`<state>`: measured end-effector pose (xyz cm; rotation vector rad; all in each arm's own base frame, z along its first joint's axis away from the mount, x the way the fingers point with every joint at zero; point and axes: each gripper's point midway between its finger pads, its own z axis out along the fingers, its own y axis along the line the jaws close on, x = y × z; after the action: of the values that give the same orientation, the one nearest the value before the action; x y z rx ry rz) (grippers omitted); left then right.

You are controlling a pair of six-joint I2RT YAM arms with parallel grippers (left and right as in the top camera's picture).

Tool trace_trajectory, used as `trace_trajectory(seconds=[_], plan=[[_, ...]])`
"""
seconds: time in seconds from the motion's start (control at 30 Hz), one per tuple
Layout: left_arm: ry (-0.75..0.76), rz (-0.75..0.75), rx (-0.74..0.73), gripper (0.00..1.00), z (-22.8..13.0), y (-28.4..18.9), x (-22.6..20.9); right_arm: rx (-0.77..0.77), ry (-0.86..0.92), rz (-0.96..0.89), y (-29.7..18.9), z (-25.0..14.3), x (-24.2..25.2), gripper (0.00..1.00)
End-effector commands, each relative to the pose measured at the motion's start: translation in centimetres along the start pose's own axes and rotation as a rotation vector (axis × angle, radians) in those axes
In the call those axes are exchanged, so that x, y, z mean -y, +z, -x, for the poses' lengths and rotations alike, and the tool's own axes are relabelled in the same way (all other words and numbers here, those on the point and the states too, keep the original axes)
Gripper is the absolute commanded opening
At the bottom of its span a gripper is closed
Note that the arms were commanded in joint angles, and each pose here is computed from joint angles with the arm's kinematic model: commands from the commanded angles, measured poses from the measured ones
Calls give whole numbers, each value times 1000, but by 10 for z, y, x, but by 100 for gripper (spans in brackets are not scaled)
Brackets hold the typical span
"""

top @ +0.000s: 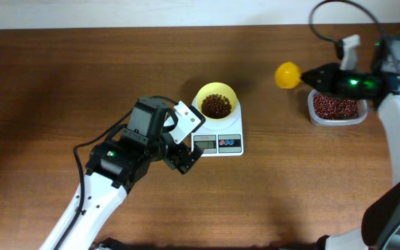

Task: Scoop item into bowl and weigh 50g on scale
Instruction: 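Move the empty scoop with the right gripper back into the bean tub, then scoop red beans from the tub with the right gripper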

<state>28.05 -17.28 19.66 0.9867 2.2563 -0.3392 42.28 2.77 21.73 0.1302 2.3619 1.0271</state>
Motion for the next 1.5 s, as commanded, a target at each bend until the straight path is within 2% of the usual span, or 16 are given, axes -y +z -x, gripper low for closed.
trace_trajectory(seconds=[0.0, 0.3, 0.37, 0.43, 0.9, 1.1, 1.23, 1.47], plan=[[-5, -8, 12, 99, 2, -2, 1, 69, 5, -151, -34, 11, 35, 4], [-5, -8, 12, 99, 2, -2, 1, 39, -133, -713, -87, 11, 132, 4], [-5, -8, 11, 99, 2, -2, 1, 9, -173, -785, -94, 10, 143, 4], [-5, -9, 11, 99, 2, -2, 1, -21, -205, -783, -90, 7, 148, 4], [-5, -9, 11, 99, 2, -2, 1, -158, -121, -697, -49, -31, 180, 4], [-5, -9, 11, 99, 2, -2, 1, -269, -117, -649, -11, -53, 185, 4], [-5, -9, 11, 99, 2, -2, 1, -254, -107, -493, 8, -54, 159, 4], [-5, -9, 11, 99, 2, -2, 1, -185, 11, -485, -6, -47, 169, 4]])
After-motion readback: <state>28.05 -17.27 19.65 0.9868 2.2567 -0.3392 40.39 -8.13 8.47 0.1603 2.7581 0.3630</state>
